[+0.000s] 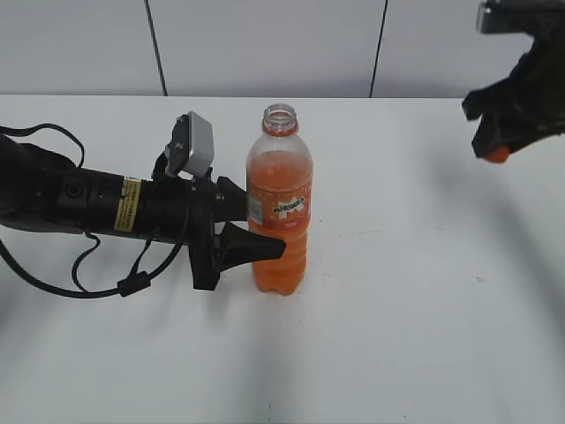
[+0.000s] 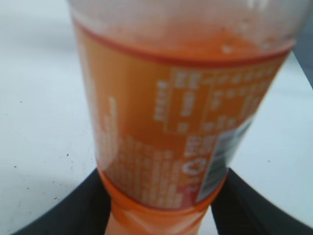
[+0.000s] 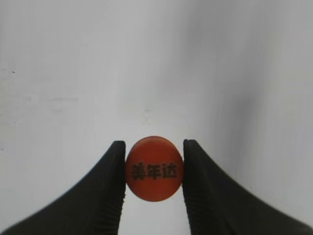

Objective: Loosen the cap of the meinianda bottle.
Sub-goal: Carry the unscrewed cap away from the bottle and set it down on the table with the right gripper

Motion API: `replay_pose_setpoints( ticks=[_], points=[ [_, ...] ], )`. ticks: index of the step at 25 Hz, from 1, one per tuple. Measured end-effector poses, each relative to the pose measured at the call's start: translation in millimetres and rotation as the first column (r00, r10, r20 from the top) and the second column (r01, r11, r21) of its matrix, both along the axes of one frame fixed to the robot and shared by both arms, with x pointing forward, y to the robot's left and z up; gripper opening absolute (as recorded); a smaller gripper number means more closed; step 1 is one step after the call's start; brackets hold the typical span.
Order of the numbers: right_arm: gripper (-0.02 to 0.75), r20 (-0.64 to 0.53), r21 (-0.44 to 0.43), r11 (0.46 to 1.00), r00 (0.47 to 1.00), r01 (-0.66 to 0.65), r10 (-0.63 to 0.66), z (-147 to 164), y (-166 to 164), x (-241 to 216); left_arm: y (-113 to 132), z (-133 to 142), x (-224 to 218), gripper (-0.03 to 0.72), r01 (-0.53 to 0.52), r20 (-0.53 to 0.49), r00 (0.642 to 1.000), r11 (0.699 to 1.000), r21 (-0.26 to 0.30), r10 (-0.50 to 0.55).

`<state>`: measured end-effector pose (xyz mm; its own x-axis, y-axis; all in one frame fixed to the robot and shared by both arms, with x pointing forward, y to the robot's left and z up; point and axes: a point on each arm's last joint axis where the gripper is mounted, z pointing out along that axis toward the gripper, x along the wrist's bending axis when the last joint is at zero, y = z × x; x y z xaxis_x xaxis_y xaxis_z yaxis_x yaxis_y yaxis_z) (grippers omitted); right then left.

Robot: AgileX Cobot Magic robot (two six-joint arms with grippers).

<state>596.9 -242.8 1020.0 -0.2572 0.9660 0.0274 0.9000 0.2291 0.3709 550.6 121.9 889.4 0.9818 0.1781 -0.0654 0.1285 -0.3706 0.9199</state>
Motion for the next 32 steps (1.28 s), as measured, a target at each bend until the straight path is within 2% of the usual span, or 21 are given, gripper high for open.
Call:
replay_pose_setpoints(
  ticks=[5,11,15,22,29,32],
  points=[
    [0.268,0.007,-0.002,1.000,1.000,0.028,-0.028,-56,-4,-22,0,0,0,0.379,0.000,0.000,1.000,1.000,0.000,0.000],
    [0.268,0.077,0.007,0.998,0.995,0.065,-0.065,-95,-9,-44,0,0,0,0.379,0.000,0.000,1.000,1.000,0.000,0.000],
    [0.268,0.104,0.005,0.997,0.992,0.072,-0.072,-106,-11,-48,0,0,0,0.379,0.000,0.000,1.000,1.000,0.000,0.000],
    [0.268,0.032,-0.011,0.997,0.997,0.074,-0.073,-132,-11,-48,0,0,0,0.379,0.000,0.000,1.000,1.000,-0.001,0.000],
    [0.270,0.029,-0.012,0.997,0.997,0.073,-0.073,-133,-11,-48,0,0,0,0.378,0.000,0.000,1.000,1.000,-0.001,0.000],
    [0.325,0.025,-0.012,0.997,0.997,0.074,-0.073,-133,-11,-48,0,0,0,0.378,0.000,0.000,1.000,1.000,-0.001,0.000]
  ],
)
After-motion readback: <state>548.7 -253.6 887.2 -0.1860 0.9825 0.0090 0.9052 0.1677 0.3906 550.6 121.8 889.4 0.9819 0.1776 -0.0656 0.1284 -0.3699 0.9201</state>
